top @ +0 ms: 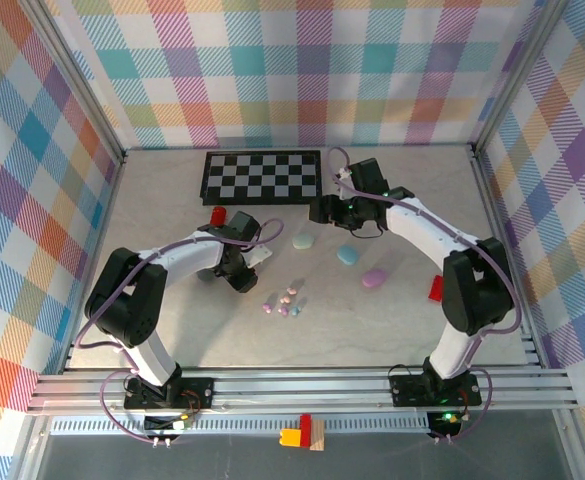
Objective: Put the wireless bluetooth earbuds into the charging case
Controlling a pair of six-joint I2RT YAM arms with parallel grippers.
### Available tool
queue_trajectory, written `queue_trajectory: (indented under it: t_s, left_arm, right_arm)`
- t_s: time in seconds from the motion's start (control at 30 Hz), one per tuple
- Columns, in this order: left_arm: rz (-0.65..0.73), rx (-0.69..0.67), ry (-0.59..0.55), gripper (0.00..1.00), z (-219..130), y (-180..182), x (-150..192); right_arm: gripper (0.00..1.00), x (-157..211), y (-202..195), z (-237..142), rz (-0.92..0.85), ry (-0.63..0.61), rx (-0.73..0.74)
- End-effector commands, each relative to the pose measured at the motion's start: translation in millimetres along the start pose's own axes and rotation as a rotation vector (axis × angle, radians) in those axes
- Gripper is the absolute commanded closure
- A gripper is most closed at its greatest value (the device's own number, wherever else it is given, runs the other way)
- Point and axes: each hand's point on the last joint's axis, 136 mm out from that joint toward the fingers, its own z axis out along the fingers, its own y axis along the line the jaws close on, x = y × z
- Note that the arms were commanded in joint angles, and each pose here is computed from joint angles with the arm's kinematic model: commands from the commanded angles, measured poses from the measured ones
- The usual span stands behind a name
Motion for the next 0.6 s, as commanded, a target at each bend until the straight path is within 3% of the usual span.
queue_trajectory:
  t_s: [0.0,0.23,0.47,0.57]
  left_arm:
    - [0.033,0.032,-0.095,0.64,-16,-9,-14]
    - [0.087,0.082,-0.423,0.63,-66,-24,-54]
    - [0.2,0.084,-0.764,0.63,-118,-38,-88]
    - [0.24,0.1,-0.859,0.63,-135,-44,-97]
  right_arm:
    - [0.36,-2,9,-19,-0.004,-0.03,-0.033]
    - [0.35,13,35,-40,0.007,0.001,-0.169]
    - [0.35,47,70,-53,0.015,0.166,-0.393]
    - [0.34,60,81,-53,-0.001,0.223,-0.44]
